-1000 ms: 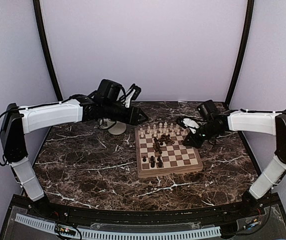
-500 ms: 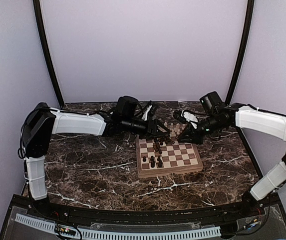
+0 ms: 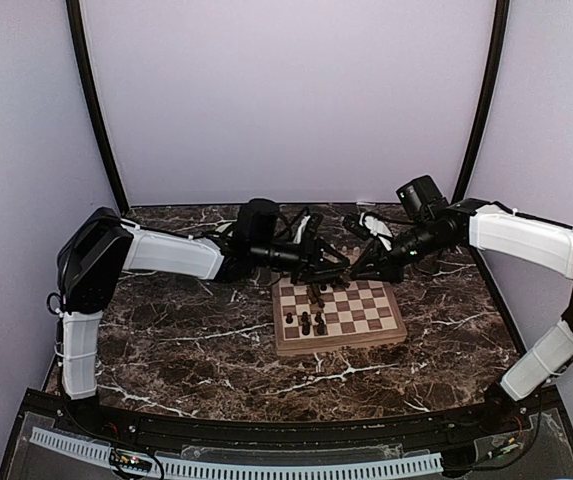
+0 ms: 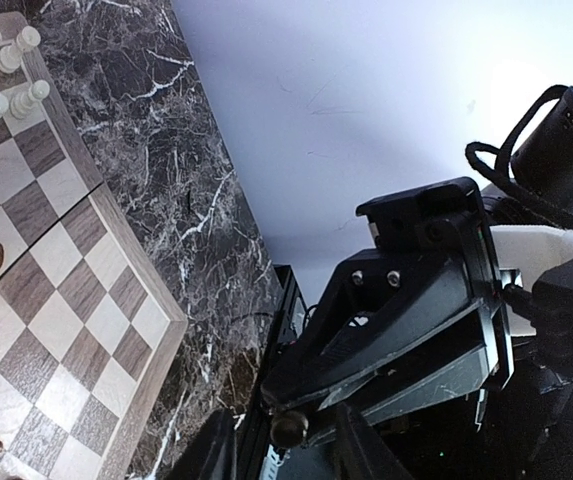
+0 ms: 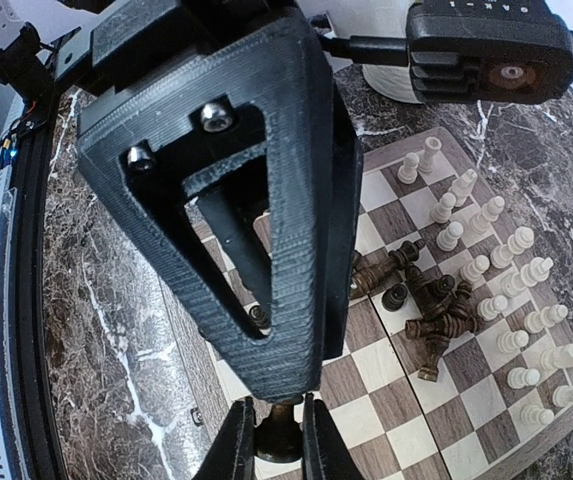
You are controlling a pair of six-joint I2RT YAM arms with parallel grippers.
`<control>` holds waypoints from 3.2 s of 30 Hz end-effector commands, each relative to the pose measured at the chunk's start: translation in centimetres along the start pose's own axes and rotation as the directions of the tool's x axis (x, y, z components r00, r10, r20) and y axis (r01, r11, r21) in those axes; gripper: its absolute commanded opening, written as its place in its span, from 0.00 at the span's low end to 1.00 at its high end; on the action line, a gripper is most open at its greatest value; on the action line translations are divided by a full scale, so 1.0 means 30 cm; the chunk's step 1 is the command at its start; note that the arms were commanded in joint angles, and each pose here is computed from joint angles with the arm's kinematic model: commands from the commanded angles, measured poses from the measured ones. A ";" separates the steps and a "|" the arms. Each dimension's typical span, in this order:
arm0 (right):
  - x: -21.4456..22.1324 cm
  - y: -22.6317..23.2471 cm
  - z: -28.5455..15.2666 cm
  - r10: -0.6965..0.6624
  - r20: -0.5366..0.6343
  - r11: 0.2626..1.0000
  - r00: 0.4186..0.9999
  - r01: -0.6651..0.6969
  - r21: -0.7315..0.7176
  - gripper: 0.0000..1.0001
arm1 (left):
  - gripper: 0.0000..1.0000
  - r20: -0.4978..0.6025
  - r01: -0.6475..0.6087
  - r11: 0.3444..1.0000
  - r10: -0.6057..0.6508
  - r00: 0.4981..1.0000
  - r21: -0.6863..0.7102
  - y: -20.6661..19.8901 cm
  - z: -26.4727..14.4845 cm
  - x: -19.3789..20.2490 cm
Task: Set up the chess pieces on the board
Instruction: Pass from the right arm to the left, then place the pawn at e7.
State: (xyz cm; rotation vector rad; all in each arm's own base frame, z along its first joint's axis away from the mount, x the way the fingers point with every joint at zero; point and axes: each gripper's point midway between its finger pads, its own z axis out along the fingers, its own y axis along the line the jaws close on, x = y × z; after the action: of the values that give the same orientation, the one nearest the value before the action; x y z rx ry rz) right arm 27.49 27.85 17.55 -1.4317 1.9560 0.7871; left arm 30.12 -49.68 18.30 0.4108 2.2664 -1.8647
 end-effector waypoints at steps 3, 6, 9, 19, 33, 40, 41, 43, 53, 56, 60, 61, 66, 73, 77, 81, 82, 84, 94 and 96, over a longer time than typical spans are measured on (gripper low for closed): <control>-0.041 0.009 -0.008 -0.017 0.019 1.000 1.000 0.017 -0.012 0.10 | 0.33 -0.015 -0.012 0.997 0.013 1.000 0.076 -0.065 0.003 -0.007; -0.041 0.003 -0.006 -0.014 0.019 1.000 1.000 0.014 -0.003 0.10 | 0.32 -0.022 -0.009 0.997 0.011 1.000 0.083 -0.068 0.007 -0.001; -0.041 -0.004 -0.002 -0.011 0.019 1.000 1.000 0.011 0.004 0.10 | 0.30 -0.030 -0.010 0.995 0.013 0.999 0.097 -0.078 0.009 0.003; -0.051 -0.013 0.002 -0.003 0.033 1.000 0.999 0.003 0.010 0.10 | 0.28 -0.055 0.001 0.994 0.006 0.998 0.111 -0.085 0.024 0.019; -0.051 0.009 -0.011 -0.012 0.035 1.000 0.999 0.012 -0.010 0.20 | 0.07 -0.066 -0.008 0.994 0.016 0.998 0.108 -0.081 0.037 0.025; -0.027 0.003 -0.188 0.066 0.092 0.995 0.994 -0.059 -0.076 0.40 | 0.06 -0.057 -0.187 0.982 0.187 0.981 0.001 -0.076 0.027 -0.001; -0.014 -0.009 -0.208 0.087 0.102 0.994 0.991 -0.080 -0.069 0.40 | 0.06 -0.084 -0.181 0.982 0.176 0.981 -0.053 -0.054 0.017 0.016; 0.022 -0.046 -0.230 0.129 0.119 0.992 0.984 -0.126 -0.034 0.40 | 0.05 -0.082 -0.273 0.943 0.261 0.962 -0.189 -0.016 0.001 -0.005; 0.238 -0.311 -0.214 0.247 0.088 0.898 0.965 -0.262 0.353 0.40 | 0.06 -0.415 -0.699 0.558 0.563 0.715 -0.446 0.047 -0.044 0.082; 0.258 -0.302 -0.194 0.246 0.074 0.906 0.967 -0.256 0.336 0.41 | 0.06 -0.512 -0.790 0.442 0.602 0.612 -0.425 0.069 -0.035 0.131; 0.280 -0.306 -0.186 0.253 0.058 0.903 0.966 -0.257 0.345 0.41 | 0.06 -0.569 -0.829 0.372 0.605 0.557 -0.417 0.101 -0.023 0.153; 0.281 -0.307 -0.184 0.253 0.055 0.903 0.966 -0.257 0.343 0.41 | 0.06 -0.575 -0.837 0.354 0.611 0.544 -0.417 0.099 -0.021 0.145; 0.289 -0.306 -0.174 0.260 0.044 0.907 0.965 -0.260 0.332 0.41 | 0.06 -0.626 -0.860 0.295 0.593 0.506 -0.416 0.140 0.005 0.148; 0.298 -0.303 -0.165 0.262 0.034 0.911 0.964 -0.259 0.321 0.41 | 0.06 -0.676 -0.876 0.254 0.560 0.479 -0.410 0.198 0.034 0.158; 0.300 -0.302 -0.163 0.264 0.031 0.912 0.964 -0.260 0.318 0.41 | 0.06 -0.686 -0.881 0.262 0.553 0.472 -0.395 0.206 0.047 0.170; 0.304 -0.302 -0.161 0.266 0.028 0.912 0.964 -0.261 0.317 0.41 | 0.06 -0.700 -0.883 0.264 0.539 0.468 -0.387 0.222 0.047 0.185; 0.305 -0.302 -0.159 0.266 0.026 0.912 0.964 -0.260 0.316 0.41 | 0.06 -0.703 -0.884 0.265 0.536 0.468 -0.386 0.226 0.046 0.188; 0.305 -0.302 -0.158 0.266 0.026 0.913 0.964 -0.261 0.314 0.41 | 0.06 -0.710 -0.884 0.268 0.526 0.468 -0.384 0.238 0.046 0.196; 0.308 -0.304 -0.156 0.268 0.023 0.913 0.963 -0.262 0.313 0.41 | 0.06 -0.741 -0.888 0.257 0.489 0.460 -0.382 0.292 0.050 0.215; 0.309 -0.303 -0.156 0.268 0.022 0.913 0.963 -0.262 0.312 0.41 | 0.06 -0.741 -0.887 0.252 0.487 0.462 -0.388 0.296 0.051 0.210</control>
State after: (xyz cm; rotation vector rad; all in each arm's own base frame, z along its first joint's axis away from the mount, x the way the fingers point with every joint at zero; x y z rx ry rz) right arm 33.19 16.47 12.84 -0.9973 2.2118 0.5485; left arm 27.11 -48.93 7.21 1.5563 2.1823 -0.2659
